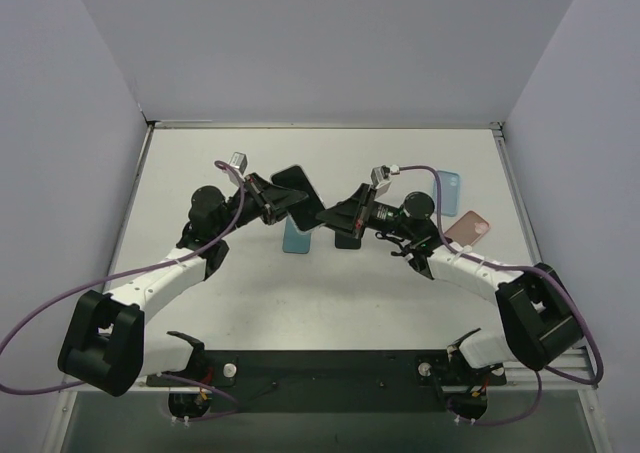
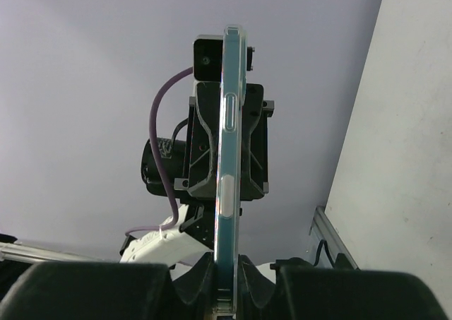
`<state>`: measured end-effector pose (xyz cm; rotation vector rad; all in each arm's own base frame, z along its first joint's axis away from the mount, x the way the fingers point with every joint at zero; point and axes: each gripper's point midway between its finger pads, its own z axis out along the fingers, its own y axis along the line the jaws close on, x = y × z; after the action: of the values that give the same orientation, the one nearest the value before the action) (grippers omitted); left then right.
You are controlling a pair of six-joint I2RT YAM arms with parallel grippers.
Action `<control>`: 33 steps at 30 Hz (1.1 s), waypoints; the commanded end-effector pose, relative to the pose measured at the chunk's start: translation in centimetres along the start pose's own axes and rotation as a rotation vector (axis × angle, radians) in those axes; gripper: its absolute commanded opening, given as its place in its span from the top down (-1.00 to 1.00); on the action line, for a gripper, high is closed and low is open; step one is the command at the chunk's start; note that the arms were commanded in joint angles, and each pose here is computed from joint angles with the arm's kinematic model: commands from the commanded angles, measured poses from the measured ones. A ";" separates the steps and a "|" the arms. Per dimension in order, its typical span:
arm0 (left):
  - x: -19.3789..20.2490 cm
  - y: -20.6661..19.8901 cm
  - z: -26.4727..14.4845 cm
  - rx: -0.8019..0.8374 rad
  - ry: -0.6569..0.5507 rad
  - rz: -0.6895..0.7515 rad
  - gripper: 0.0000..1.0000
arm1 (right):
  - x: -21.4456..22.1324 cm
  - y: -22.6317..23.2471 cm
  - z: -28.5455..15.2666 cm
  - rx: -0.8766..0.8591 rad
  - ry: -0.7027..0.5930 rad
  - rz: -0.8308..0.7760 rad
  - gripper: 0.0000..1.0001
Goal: Take the phone out of the phone case
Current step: Remove the phone case from the phone.
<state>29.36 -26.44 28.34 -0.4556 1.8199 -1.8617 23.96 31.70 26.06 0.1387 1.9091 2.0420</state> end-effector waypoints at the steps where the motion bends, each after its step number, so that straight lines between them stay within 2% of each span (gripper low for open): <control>1: 0.1 -4.1 -0.1 0.140 0.005 0.072 1.00 | 0.7 3.0 -0.2 -0.051 0.027 -0.137 0.98; 3: 0.0 -4.2 -0.3 0.146 -0.001 0.072 1.00 | 0.2 2.9 -0.6 -0.040 -0.010 -0.131 0.52; 6: -0.1 -4.3 -0.4 0.150 -0.005 0.073 1.00 | -0.5 2.9 -1.3 -0.038 -0.062 -0.114 0.45; 13: -0.1 -4.6 -0.6 0.159 -0.007 0.076 1.00 | -1.0 3.7 -1.6 -0.080 -0.084 -0.084 0.52; 16: -0.1 -4.6 -0.6 0.161 -0.012 0.077 1.00 | -1.2 3.5 -1.7 -0.083 -0.094 -0.072 0.70; 17: -0.1 -4.7 -0.7 0.164 -0.010 0.080 1.00 | -1.1 3.5 -1.7 -0.084 -0.096 -0.069 0.83; 19: -0.2 -4.6 -0.7 0.161 -0.015 0.078 1.00 | -1.2 3.5 -1.7 -0.091 -0.106 -0.055 0.99; 24: -0.2 -5.1 -1.0 0.197 -0.032 0.083 1.00 | -1.6 4.2 -2.0 -0.146 -0.136 0.002 1.00; 25: -0.3 -7.0 -1.6 0.284 -0.047 0.096 1.00 | -1.7 4.1 -1.9 -0.151 -0.137 0.026 1.00; 26: -0.2 -6.7 -1.9 0.304 -0.053 0.082 1.00 | -1.9 4.6 -1.9 -0.171 -0.140 0.082 1.00; 28: -0.4 -8.7 -2.9 0.411 -0.066 0.089 1.00 | -2.2 5.9 -2.1 -0.234 -0.145 0.101 1.00; 33: -0.7 -11.4 -3.9 0.518 -0.090 0.121 1.00 | -3.8 8.9 -2.7 -0.381 -0.193 0.206 1.00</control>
<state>29.25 -25.43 29.84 -0.4880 1.6327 -1.9773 24.47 30.26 27.57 0.4174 1.8335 2.1766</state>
